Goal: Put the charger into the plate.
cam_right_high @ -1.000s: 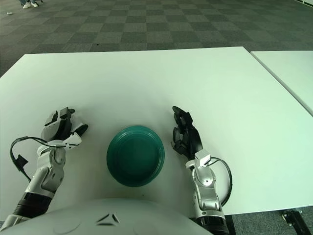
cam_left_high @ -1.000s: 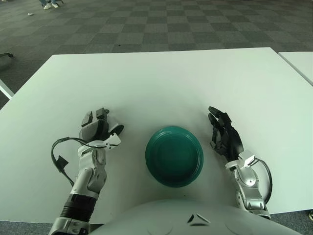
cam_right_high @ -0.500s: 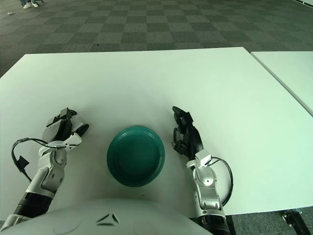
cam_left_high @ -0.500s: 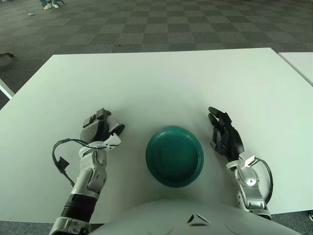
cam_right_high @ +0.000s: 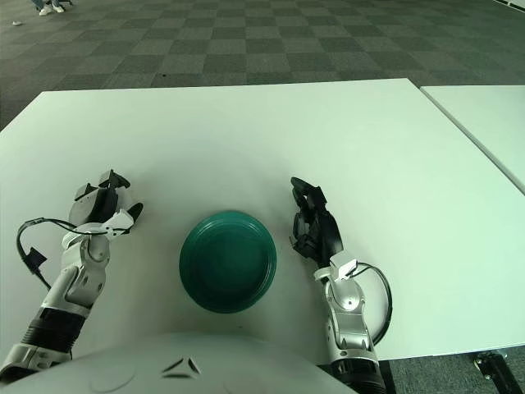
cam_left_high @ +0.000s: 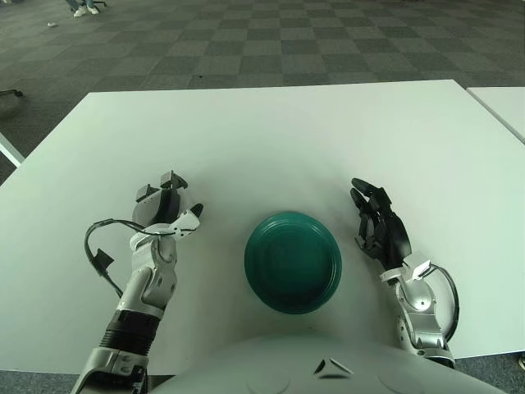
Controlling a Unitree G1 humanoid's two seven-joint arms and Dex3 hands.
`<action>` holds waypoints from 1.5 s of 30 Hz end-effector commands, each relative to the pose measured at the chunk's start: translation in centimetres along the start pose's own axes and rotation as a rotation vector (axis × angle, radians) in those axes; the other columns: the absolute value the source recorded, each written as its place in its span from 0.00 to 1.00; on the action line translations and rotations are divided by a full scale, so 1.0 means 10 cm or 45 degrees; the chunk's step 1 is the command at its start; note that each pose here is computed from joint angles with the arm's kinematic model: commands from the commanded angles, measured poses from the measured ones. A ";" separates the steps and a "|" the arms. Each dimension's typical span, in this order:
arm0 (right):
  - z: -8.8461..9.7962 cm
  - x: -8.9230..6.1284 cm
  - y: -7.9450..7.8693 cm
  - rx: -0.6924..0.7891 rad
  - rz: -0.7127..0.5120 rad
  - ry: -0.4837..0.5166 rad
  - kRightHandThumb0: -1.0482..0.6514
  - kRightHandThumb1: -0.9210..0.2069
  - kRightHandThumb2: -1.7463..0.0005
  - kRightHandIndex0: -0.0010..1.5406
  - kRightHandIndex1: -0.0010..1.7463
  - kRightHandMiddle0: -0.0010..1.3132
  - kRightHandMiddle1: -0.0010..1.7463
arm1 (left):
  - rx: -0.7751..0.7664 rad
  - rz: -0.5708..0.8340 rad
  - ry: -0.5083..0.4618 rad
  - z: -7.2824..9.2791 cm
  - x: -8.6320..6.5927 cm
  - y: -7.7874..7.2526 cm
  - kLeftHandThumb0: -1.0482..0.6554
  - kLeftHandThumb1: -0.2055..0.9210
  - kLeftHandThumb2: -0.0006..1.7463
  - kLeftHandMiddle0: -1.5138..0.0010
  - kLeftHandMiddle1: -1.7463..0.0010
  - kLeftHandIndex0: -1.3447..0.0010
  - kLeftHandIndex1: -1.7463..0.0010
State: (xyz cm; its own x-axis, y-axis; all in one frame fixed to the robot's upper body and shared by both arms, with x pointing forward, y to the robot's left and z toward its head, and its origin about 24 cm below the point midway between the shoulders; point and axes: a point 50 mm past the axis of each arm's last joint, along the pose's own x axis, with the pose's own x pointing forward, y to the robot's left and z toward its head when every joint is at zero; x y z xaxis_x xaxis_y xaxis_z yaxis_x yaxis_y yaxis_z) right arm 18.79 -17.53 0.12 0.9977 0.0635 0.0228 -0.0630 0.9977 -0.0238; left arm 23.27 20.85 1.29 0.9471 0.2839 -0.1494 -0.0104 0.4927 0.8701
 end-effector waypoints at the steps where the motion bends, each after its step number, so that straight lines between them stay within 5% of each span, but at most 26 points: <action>1: -0.17 -0.10 -0.03 0.020 -0.032 0.129 0.18 0.00 0.47 0.15 0.01 0.00 0.43 | -0.035 -0.201 0.115 -0.15 -0.15 -0.28 0.61 0.18 0.93 0.41 0.09 0.53 0.00; 13: -0.14 -0.10 -0.03 0.026 -0.046 0.125 0.19 0.00 0.46 0.16 0.02 0.00 0.48 | -0.077 -0.119 0.037 -0.01 -0.21 -0.18 0.61 0.17 0.95 0.41 0.06 0.53 0.00; 25: -0.18 -0.11 -0.05 0.041 -0.019 0.154 0.19 0.00 0.47 0.17 0.01 0.00 0.46 | -0.119 0.154 -0.454 0.78 -0.59 0.46 0.61 0.17 0.96 0.43 0.03 0.53 0.00; 45: -0.18 -0.14 0.00 0.047 0.004 0.175 0.20 0.00 0.51 0.17 0.01 0.00 0.45 | -0.149 -0.078 -0.972 1.61 -1.04 0.50 0.61 0.19 0.96 0.44 0.02 0.54 0.00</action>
State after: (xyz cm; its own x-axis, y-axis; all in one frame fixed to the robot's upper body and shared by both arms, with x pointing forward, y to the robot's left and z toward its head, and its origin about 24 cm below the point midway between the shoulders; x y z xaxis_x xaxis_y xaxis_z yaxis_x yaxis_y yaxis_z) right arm 18.54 -17.44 0.36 0.9974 0.0719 0.0086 -0.0718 0.9974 -0.0026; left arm 18.52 7.58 13.05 0.9338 -0.3264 0.1464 0.0890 0.6083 0.7887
